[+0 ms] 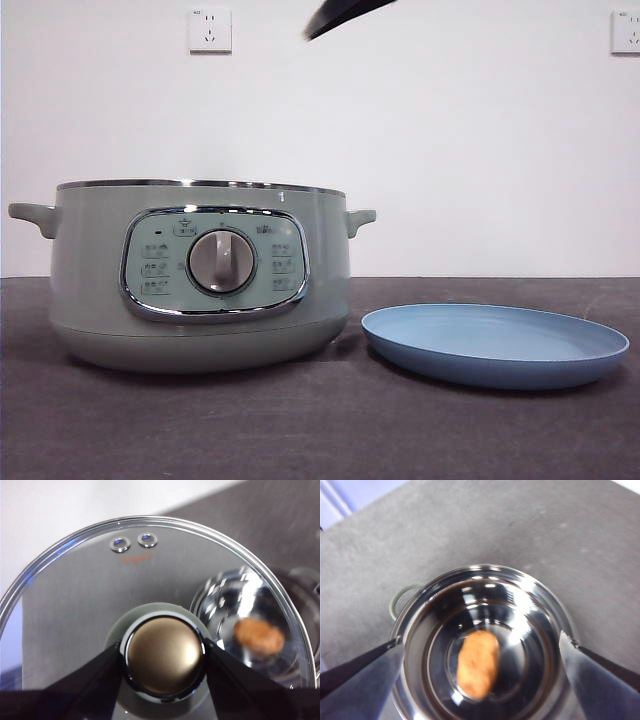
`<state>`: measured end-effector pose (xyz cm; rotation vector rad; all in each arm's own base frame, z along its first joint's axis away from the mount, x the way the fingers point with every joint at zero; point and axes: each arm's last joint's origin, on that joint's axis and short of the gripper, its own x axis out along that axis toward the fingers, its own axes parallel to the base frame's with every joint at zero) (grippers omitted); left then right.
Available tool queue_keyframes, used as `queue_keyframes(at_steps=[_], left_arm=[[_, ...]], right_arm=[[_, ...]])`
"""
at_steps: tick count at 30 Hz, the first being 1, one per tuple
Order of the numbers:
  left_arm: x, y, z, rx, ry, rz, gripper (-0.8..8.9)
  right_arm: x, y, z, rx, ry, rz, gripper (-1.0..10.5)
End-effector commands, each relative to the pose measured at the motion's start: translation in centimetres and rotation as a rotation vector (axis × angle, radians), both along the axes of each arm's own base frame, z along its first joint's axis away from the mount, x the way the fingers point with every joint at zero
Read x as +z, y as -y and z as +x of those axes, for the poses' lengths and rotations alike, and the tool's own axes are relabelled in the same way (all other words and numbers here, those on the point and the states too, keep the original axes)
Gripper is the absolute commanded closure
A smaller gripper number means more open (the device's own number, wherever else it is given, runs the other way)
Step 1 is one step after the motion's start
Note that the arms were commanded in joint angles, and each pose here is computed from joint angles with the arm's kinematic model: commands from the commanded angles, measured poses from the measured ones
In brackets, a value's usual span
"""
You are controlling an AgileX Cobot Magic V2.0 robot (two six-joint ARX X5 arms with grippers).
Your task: Take the potato out from the steamer,put the potato on the plate,close the lid
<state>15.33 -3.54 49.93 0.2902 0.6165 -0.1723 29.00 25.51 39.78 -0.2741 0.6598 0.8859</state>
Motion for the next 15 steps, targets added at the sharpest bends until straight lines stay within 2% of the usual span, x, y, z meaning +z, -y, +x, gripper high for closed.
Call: queue_keyframes(at_steps=[1,7,15], left_arm=[[-1.6,-0.8,-1.1,0.03,-0.086,0.033,8.22],[-4.6,-2.0,-1.4,0.126,-0.177,0.065,8.22],[-8.2,-2.6,-0.7,0.162,-0.313,0.078,8.22]], right_arm=[[-1.4,-1.5,0.8,0.027,-0.008,-0.035,3.3],[-5.3,-3.9,2.2,0.02,-0.058,-0.124,3.3],[-12.1,-7.1,3.4,0.062,-0.177,-0.256,3.2]])
